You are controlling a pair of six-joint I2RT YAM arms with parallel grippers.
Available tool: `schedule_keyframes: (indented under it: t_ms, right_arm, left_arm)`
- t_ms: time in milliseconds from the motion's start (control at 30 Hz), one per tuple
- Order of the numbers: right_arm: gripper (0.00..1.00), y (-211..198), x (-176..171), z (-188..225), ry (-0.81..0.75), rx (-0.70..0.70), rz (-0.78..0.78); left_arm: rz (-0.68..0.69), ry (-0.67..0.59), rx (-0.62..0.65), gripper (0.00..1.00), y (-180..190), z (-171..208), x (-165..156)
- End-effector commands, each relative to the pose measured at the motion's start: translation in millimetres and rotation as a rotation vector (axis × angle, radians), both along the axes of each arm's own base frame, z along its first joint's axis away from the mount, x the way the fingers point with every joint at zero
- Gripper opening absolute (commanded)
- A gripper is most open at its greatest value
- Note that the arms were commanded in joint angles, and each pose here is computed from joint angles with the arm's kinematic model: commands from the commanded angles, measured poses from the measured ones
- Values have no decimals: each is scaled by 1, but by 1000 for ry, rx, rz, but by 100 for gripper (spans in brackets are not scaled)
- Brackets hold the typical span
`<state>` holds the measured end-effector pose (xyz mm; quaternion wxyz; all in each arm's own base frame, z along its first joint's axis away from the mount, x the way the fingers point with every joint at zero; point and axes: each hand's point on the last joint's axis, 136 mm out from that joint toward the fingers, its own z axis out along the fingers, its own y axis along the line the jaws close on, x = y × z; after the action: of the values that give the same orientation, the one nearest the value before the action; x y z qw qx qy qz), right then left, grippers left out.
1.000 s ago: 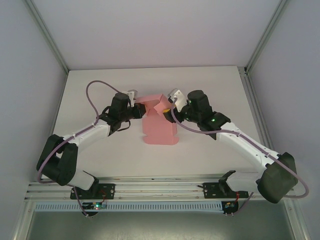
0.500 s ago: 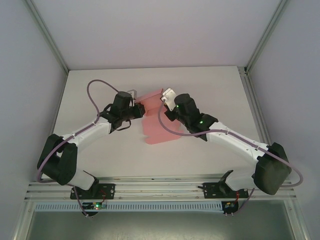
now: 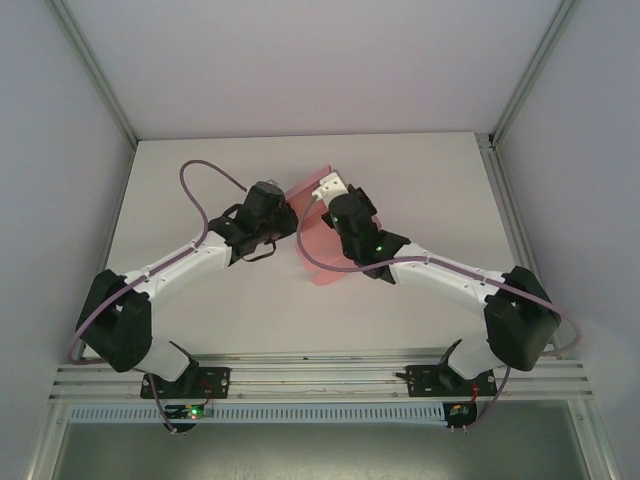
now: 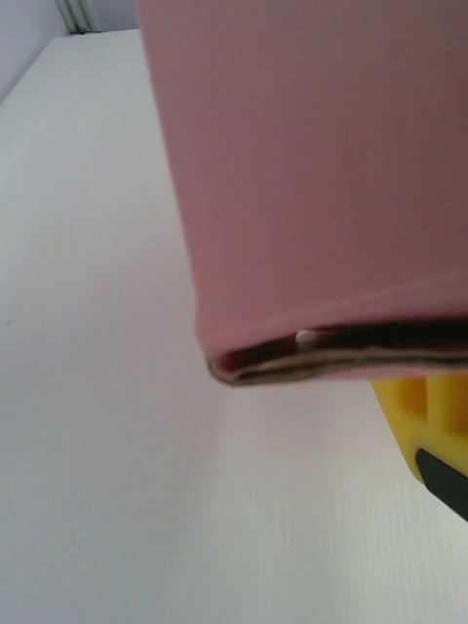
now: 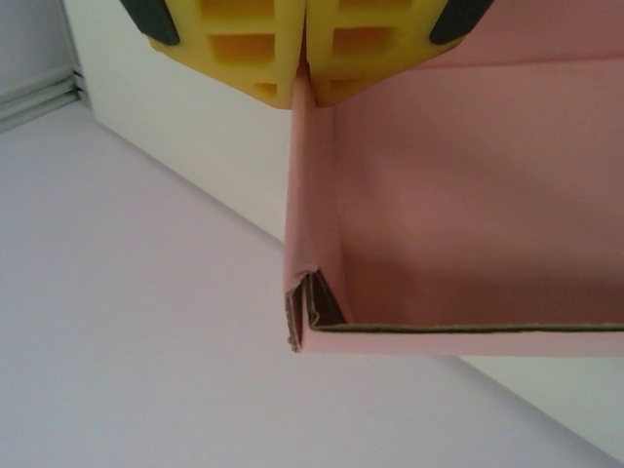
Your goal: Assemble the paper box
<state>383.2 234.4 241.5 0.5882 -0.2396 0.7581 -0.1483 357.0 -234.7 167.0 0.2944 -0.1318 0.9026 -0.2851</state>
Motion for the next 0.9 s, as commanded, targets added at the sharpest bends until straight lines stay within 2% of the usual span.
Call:
schedule_keyframes:
  t_ms: [0, 267, 600, 667, 767, 867]
  right_arm:
    - [0, -55, 12, 1, -86, -143, -302]
    - [0, -75, 22, -2, -176, -163, -452]
    - [0, -75, 25, 1, -197, -143, -453]
    - [0, -64, 23, -2, -173, -132, -373]
    - [7, -33, 13, -11, -82, -91, -151]
    - [28, 1, -15, -16, 42, 9, 120]
  left_arm:
    - [49, 58, -43, 0, -2, 8, -12]
    - [60, 105, -102, 0, -15, 6, -11]
    - [54, 102, -71, 0, -18, 9, -10]
    - [64, 97, -53, 0, -15, 9, -8]
    - [63, 71, -3, 0, -9, 10, -5]
    - [53, 24, 118, 0, 3, 11, 3]
